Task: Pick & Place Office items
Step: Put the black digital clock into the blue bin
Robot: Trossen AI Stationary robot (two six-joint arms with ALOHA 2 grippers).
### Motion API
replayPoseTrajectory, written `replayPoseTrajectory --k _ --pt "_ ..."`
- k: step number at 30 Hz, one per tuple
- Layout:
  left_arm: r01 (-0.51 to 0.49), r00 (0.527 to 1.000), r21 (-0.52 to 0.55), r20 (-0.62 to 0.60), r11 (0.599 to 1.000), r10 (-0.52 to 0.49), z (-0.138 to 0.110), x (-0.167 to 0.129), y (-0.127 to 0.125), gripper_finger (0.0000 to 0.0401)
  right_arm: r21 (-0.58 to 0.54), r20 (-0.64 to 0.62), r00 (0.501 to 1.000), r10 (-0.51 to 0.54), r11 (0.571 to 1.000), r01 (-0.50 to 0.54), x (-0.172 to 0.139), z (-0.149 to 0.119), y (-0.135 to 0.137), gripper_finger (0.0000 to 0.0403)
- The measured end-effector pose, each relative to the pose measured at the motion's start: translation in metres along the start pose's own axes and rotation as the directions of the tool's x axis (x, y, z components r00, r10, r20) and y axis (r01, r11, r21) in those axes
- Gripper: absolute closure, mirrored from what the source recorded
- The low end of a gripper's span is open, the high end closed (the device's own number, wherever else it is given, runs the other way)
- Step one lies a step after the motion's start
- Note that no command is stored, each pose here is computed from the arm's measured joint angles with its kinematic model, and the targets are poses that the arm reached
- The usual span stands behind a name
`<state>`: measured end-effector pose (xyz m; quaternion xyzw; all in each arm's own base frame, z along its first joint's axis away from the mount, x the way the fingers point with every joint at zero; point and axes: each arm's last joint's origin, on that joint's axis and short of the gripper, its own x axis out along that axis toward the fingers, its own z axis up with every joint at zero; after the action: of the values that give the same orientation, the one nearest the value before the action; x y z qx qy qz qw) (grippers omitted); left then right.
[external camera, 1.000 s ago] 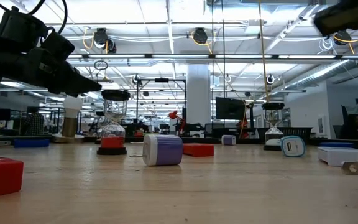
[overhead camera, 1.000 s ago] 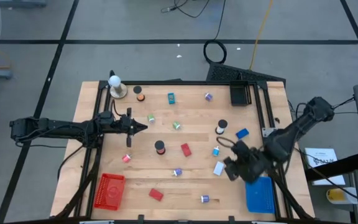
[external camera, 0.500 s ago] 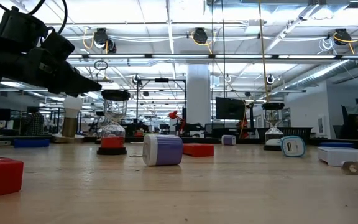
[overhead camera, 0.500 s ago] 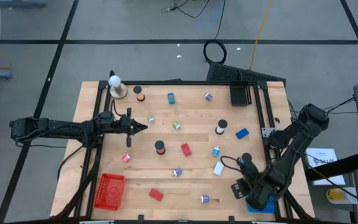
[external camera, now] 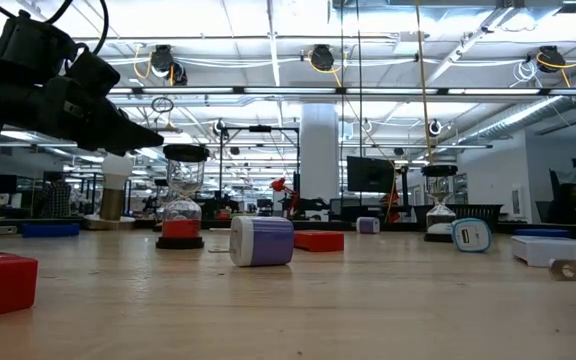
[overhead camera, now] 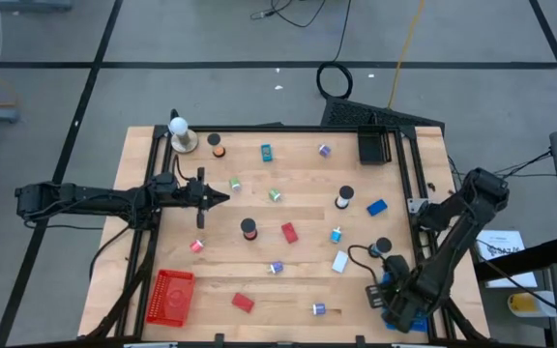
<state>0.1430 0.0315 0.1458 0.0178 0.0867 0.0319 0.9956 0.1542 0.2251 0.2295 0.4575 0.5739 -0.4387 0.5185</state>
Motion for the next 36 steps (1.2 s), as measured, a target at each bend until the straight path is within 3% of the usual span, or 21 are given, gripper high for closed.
replayPoseTrajectory --k 6,18,29,36 --pt "0.000 1.000 0.000 0.000 1.000 0.000 0.000 0.000 0.000 0.0375 0.010 -0.049 0.996 -0.076 0.997 0.077 0.015 -0.009 0.006 0.0241" --pt "0.000 1.000 0.000 0.000 1.000 0.000 0.000 0.000 0.000 0.0375 0.015 0.038 0.987 -0.155 0.988 0.155 0.029 -0.010 0.003 0.0241" --pt "0.000 1.000 0.000 0.000 1.000 0.000 0.000 0.000 0.000 0.0375 0.007 0.051 0.988 -0.148 0.989 0.148 0.050 -0.003 -0.003 0.0239" --pt "0.000 1.000 0.000 0.000 1.000 0.000 0.000 0.000 0.000 0.0375 -0.014 0.024 0.995 -0.099 0.995 0.099 0.062 -0.002 -0.002 0.0213"
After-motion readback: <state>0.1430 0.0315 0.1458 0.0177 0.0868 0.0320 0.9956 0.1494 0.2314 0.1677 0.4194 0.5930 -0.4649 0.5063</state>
